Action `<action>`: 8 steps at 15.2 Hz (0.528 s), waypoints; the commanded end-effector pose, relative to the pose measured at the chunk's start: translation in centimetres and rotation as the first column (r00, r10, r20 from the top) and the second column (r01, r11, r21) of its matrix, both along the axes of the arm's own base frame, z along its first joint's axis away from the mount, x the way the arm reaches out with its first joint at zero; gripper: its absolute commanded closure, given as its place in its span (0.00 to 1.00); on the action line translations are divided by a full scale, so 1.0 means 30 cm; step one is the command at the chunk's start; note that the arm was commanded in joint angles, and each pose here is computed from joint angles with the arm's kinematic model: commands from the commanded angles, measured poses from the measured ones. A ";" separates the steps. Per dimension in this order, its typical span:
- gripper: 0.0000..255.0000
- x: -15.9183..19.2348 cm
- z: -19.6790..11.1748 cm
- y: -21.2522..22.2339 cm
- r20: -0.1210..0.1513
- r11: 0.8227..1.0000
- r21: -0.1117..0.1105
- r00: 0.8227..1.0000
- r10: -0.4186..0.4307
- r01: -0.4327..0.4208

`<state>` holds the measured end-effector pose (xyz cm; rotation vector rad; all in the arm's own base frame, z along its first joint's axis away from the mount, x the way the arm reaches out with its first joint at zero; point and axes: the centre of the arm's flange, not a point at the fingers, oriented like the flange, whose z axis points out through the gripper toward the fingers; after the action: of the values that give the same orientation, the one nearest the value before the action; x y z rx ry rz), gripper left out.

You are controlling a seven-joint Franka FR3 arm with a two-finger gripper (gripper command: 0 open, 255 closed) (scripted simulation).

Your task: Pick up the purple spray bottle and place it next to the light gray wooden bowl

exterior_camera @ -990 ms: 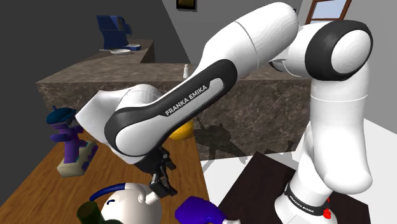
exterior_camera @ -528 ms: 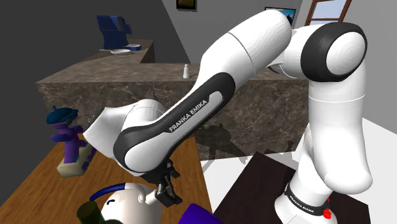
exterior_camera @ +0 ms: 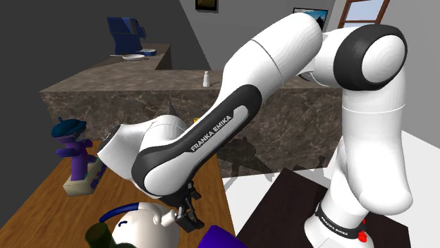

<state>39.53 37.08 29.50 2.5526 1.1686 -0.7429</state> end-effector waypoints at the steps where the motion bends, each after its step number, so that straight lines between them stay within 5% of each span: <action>1: 0.00 0.000 0.000 0.000 0.000 1.000 0.000 1.000 0.000 0.000; 2: 1.00 0.000 0.000 0.000 0.000 1.000 0.000 1.000 0.000 0.000; 8: 1.00 0.000 0.000 0.000 0.000 1.000 0.000 1.000 0.000 0.000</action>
<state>39.53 37.08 29.50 2.5526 1.1686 -0.7429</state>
